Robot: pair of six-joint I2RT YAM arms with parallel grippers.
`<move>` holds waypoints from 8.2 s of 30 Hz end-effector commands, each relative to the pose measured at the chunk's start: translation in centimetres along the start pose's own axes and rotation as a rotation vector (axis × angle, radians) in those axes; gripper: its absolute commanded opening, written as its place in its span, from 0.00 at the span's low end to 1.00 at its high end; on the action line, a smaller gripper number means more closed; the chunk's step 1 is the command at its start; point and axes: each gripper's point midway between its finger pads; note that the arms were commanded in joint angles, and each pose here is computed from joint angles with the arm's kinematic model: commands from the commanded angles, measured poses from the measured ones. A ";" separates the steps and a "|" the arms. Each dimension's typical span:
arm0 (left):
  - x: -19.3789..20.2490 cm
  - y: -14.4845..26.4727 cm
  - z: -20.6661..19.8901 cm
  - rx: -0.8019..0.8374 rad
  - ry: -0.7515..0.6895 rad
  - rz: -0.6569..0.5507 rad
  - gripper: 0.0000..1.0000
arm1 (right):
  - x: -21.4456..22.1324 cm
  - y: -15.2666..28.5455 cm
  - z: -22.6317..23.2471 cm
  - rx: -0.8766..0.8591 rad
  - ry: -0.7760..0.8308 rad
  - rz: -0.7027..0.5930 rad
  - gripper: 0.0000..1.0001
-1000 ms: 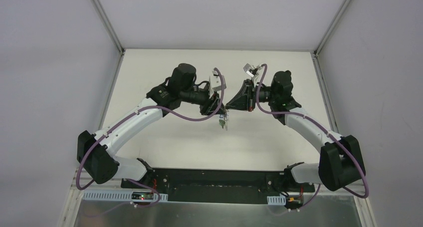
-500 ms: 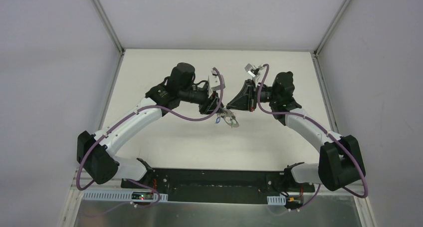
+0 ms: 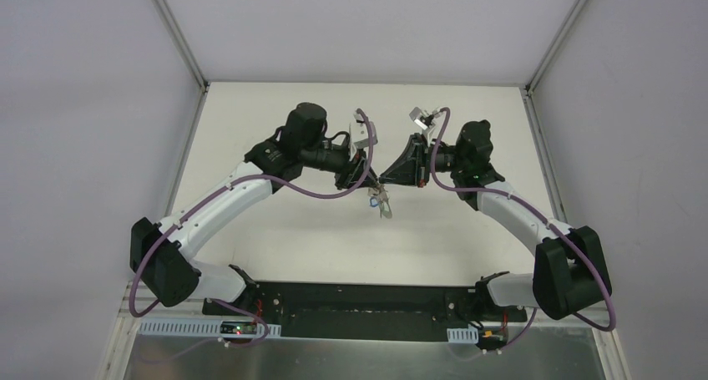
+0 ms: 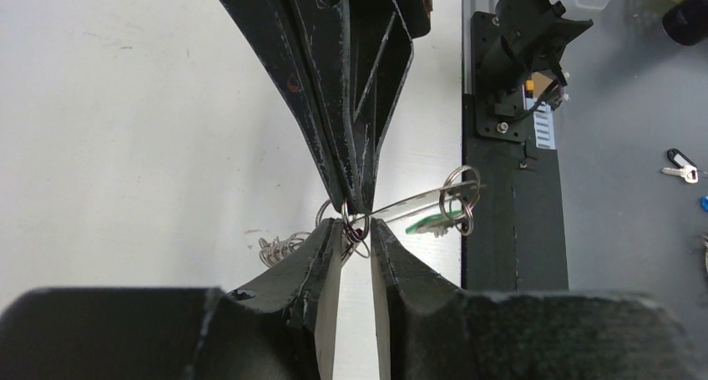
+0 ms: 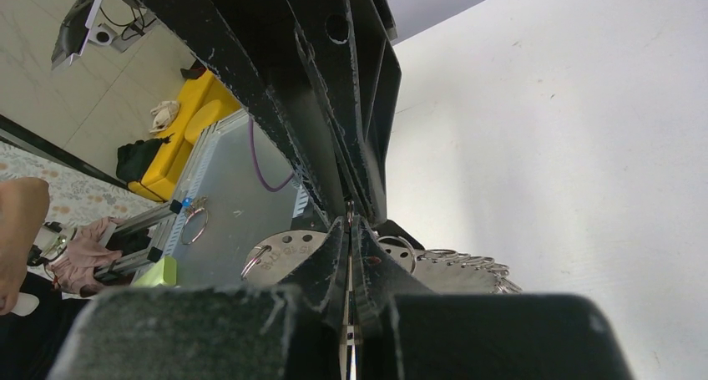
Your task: Put the keys on the keyring
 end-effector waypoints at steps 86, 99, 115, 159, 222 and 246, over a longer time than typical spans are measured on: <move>-0.3 0.8 -0.7 -0.015 0.094 0.108 0.22 | -2.0 -0.1 1.2 0.007 0.115 -0.005 0.00; -1.0 1.6 0.9 -0.108 -0.088 0.054 0.30 | -2.4 0.2 0.4 0.037 0.069 -0.041 0.00; 0.5 2.3 -0.4 -0.088 -0.361 0.175 0.32 | -2.1 0.2 -0.5 0.053 0.034 -0.041 0.00; 0.1 -0.3 0.4 -0.113 -0.280 0.158 0.04 | -1.6 0.5 -1.0 0.068 0.023 -0.041 0.00; -1.5 -1.1 0.5 -0.064 0.061 0.100 0.37 | -0.6 1.5 -0.1 0.040 0.108 -0.002 0.00; -0.2 -2.2 -0.1 0.024 0.166 0.105 0.15 | 0.0 1.6 -0.2 0.049 0.107 -0.001 0.00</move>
Point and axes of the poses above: each gripper's point midway between its finger pads, its own y axis back along the fingers, its own z axis along the line the jaws close on, x = y × z, and after that the axes turned 8 degrees about y, right-handed
